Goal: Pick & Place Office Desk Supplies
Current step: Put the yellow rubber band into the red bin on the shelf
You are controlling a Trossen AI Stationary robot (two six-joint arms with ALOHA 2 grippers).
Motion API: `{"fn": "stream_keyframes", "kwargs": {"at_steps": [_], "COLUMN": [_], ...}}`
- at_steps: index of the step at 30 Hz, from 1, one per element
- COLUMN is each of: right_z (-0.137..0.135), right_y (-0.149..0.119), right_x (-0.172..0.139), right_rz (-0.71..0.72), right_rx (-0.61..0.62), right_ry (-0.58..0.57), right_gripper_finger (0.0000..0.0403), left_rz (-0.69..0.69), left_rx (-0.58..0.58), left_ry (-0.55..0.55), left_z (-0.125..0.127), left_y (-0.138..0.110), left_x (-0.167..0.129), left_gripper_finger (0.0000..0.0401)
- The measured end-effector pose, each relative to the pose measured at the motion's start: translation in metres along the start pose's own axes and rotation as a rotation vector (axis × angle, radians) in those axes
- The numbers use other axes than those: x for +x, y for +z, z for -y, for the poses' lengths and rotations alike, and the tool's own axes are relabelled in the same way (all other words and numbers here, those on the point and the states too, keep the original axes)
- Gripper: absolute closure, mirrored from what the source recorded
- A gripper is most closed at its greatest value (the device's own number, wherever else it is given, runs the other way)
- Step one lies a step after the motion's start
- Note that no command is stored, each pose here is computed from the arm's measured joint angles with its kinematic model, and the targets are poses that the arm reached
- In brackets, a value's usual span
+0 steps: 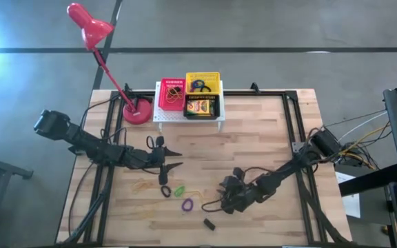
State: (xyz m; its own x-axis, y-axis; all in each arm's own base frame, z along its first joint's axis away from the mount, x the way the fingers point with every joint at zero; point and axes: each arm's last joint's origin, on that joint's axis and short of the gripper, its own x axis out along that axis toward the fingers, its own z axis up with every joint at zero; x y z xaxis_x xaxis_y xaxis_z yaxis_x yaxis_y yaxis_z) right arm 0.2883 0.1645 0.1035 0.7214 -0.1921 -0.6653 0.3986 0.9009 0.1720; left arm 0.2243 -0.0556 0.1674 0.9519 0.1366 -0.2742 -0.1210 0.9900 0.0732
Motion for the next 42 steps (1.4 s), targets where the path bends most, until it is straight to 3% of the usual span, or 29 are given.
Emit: {"fn": "stream_keyframes", "kwargs": {"at_steps": [5,9,12,18,23,27,30,35,42], "right_z": [0.004,0.005,0.006,0.013,0.002,-0.001,-0.004,-0.008,-0.012], "right_y": [-0.004,-0.007,-0.011,-0.014,0.013,0.025,0.041,0.052,0.059], "right_x": [-0.003,-0.004,-0.001,0.008,0.002,-0.009,-0.025,-0.042,-0.047], "right_rz": [-0.049,-0.133,-0.159,0.118,0.458,0.437,0.459,0.463,0.476], "right_rx": [-0.094,-0.146,-0.199,-0.226,-0.202,-0.345,-0.328,-0.338,-0.364], "right_ry": [-0.031,-0.004,-0.017,-0.231,-0.33,-0.287,-0.217,-0.115,-0.104], "right_gripper_finger": [0.0304,0.0353,0.0386,0.0394,0.0395,0.0395,0.0395,0.0395,0.0394], "left_rz": [-0.001,-0.004,0.0,0.009,-0.011,0.041,0.053,0.046,0.036], "left_rx": [0.0,0.031,0.047,0.1,0.162,0.279,0.341,0.332,0.28], "left_ry": [-0.013,-0.162,-0.192,-0.201,-0.198,-0.195,-0.192,-0.181,-0.249], "left_z": [0.0,0.005,0.009,0.019,0.034,0.045,0.05,0.049,0.048], "left_y": [0.0,0.0,0.001,0.005,0.011,0.032,0.047,0.058,0.05], "left_x": [0.0,-0.001,-0.001,0.015,0.046,0.068,0.079,0.084,0.091], "left_gripper_finger": [0.0238,0.0238,0.0238,0.0238,0.0238,0.0237,0.0237,0.0237,0.0237]}}
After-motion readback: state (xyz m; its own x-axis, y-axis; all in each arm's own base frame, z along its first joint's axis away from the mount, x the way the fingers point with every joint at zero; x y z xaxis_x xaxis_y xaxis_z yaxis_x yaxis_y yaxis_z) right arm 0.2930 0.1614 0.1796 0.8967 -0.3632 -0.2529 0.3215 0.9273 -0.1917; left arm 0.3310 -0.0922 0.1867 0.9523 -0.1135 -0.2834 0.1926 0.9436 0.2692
